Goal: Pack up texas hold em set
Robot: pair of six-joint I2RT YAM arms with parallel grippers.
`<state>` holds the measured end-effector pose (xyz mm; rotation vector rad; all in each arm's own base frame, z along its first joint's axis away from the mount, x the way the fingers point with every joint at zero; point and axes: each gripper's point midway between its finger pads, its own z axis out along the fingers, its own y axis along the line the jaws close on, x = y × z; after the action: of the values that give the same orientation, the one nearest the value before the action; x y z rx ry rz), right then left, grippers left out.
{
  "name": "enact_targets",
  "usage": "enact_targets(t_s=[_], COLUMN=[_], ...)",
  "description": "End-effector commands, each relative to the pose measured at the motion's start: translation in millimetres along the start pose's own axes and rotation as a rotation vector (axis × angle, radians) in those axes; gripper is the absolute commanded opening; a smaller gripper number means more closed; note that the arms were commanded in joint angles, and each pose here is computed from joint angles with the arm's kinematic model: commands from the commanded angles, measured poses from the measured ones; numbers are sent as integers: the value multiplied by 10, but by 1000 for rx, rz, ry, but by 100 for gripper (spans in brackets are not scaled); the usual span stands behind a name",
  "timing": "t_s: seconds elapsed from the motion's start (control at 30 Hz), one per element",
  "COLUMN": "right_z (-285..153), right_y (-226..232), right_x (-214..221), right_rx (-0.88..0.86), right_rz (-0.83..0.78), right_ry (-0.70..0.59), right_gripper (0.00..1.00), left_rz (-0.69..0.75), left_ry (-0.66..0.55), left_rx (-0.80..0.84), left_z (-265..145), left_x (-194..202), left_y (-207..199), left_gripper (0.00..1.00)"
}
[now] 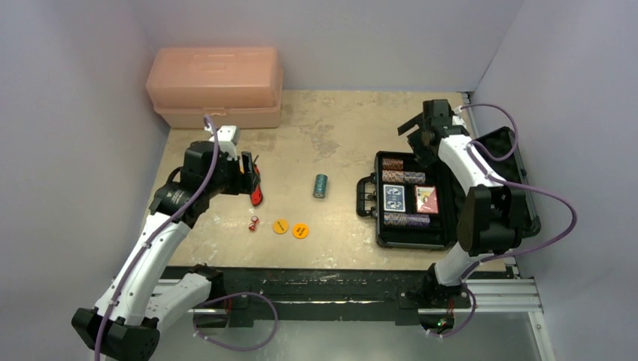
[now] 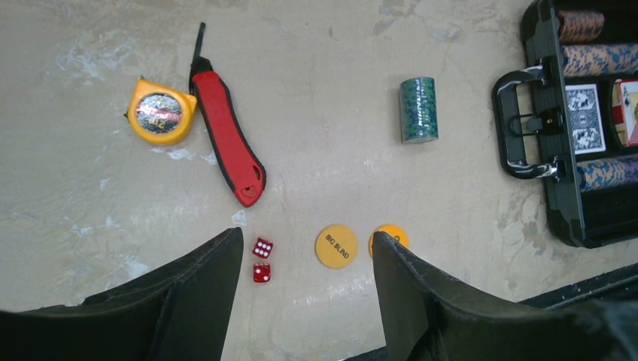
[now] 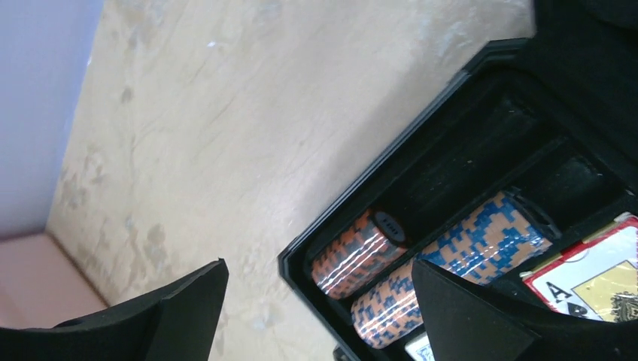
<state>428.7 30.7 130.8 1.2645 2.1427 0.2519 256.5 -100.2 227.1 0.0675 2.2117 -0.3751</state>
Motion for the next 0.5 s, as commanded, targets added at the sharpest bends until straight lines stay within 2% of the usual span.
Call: enact_targets(t_s=[0.0,0.17,0.27,0.33,0.47], right_z=[-297,-534,-632,-705,-943], right_y=[401,505,489,517,576], right_x=[-71,98,179,250,358], right_rx=[-225,-431,-477,-523,-658], right_rz=[-180,-233,-258,-314,-359], right_ry=[-6,12,34,62,72], right_gripper=[94,93,95,98,99], left_rz=[1,44,84,118,167], left_ry=[31,136,179,184,202], left_rx=[-2,-62,-64,-43,5], left_z=[134,311,432,519,753], left_x=[0,143,228,259,322], left_y=[-129,-209,-362,-521,-851], left_gripper=[66,79,86,89,90])
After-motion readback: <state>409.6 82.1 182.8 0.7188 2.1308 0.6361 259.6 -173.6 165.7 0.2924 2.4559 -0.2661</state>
